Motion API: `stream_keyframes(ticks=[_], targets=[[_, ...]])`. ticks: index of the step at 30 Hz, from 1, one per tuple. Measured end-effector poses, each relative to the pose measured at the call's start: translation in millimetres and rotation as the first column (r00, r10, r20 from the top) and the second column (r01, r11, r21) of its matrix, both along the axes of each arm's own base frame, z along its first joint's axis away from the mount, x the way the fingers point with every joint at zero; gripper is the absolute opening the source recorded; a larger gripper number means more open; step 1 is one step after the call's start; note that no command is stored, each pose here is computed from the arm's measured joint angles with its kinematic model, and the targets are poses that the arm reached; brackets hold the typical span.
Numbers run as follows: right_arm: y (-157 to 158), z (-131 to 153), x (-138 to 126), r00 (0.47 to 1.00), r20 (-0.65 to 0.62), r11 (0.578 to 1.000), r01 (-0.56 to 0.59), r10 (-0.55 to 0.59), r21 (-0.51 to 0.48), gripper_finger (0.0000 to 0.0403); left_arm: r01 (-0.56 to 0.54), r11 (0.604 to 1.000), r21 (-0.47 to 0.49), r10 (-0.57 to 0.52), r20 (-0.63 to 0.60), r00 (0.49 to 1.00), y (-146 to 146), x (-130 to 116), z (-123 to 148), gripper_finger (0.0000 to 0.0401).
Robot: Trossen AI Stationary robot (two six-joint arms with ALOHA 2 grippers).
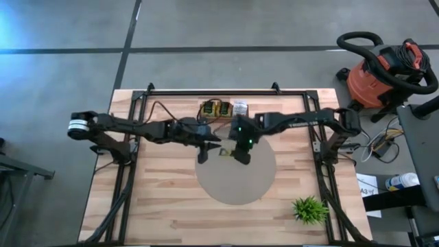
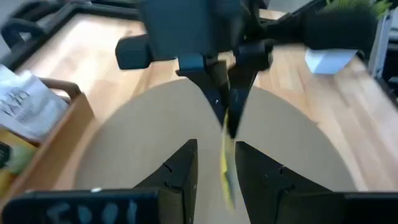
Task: Pick & Place Tea
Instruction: Put the yellow tea bag into the left compartment of the wooden organizer
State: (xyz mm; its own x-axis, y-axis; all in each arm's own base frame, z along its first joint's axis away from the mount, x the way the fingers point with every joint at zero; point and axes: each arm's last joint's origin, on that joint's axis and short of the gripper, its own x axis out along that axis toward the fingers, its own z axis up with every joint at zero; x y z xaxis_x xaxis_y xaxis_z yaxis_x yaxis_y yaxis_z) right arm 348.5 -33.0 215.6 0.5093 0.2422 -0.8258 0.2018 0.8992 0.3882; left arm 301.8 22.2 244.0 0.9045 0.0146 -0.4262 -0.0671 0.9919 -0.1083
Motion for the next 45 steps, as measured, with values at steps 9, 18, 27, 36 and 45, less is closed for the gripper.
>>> stream_keyframes(ticks=[9,18,27,36,45], targets=[[-11.7,35.2,3.7,0.996,0.013,0.985,-0.094,0.093,0.142,0.0008,-0.001,0.997,0.073,0.003,-0.028,1.0,1.2,2.6,-5.4,0.0103],[-8.8,30.2,4.5,0.993,-0.045,0.983,-0.105,0.113,0.152,0.0008,0.003,0.999,0.051,-0.004,0.01,1.0,1.8,6.7,5.5,0.0103],[-8.8,37.6,8.6,0.994,-0.015,0.988,-0.102,0.104,0.119,0.0008,0.139,0.99,-0.027,-0.139,-0.021,0.99,-2.7,17.9,-5.9,0.0103],[-5.1,35.2,4.4,0.992,-0.067,0.986,-0.102,0.111,0.132,0.0008,0.089,0.996,0.005,-0.089,-0.046,0.995,6.0,22.2,-5.6,0.0103],[-2.2,28.9,3.5,0.99,-0.075,0.987,-0.113,0.122,0.114,0.0008,0.137,0.985,-0.104,-0.138,0.001,0.99,13.8,17.0,5.1,0.0103]])
